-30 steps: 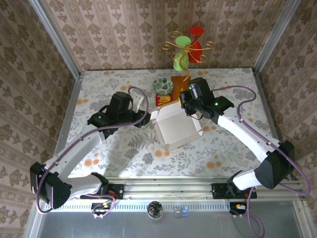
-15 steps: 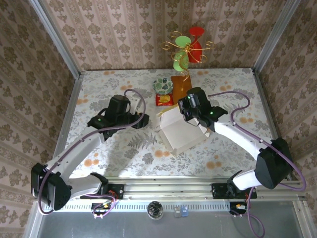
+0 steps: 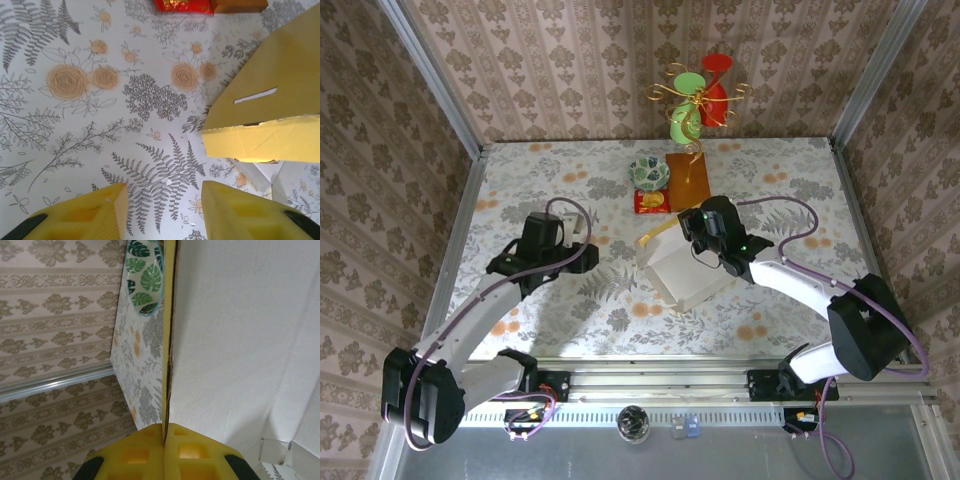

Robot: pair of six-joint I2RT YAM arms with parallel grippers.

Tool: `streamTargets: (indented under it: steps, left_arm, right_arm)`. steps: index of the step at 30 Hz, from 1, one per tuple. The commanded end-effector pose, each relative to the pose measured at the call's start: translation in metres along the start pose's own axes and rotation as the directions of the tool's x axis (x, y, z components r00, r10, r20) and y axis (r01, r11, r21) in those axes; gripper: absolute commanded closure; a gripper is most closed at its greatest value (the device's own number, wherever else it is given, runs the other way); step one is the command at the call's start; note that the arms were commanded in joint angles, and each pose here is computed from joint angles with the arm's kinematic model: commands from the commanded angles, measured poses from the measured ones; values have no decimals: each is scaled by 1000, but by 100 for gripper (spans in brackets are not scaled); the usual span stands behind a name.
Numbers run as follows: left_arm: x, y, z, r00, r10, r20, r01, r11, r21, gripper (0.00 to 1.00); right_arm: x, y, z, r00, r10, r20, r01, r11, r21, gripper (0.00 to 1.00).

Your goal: Fold the paper box

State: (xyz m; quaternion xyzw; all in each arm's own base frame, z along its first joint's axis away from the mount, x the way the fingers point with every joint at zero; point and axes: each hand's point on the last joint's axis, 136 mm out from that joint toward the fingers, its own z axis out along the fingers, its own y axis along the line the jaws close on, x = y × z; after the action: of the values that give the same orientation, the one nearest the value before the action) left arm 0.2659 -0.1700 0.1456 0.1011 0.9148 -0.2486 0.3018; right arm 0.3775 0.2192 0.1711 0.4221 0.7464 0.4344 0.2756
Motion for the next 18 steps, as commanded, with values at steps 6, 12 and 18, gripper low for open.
streamTargets:
  steps: [6,12,18]
  left_arm:
    - [5,-1,21,999,22,29,-23,999,28,62]
    - [9,-9,42,997,68,33,-70,996,55,63]
    - [10,-14,60,994,99,39,-102,991,90,63]
  right_arm:
    - [2,-9,20,997,-60,-49,53,991,-124,100]
    - [6,-18,32,993,-84,-89,71,988,-140,100]
    - [7,-26,35,990,-98,-105,82,985,-150,100]
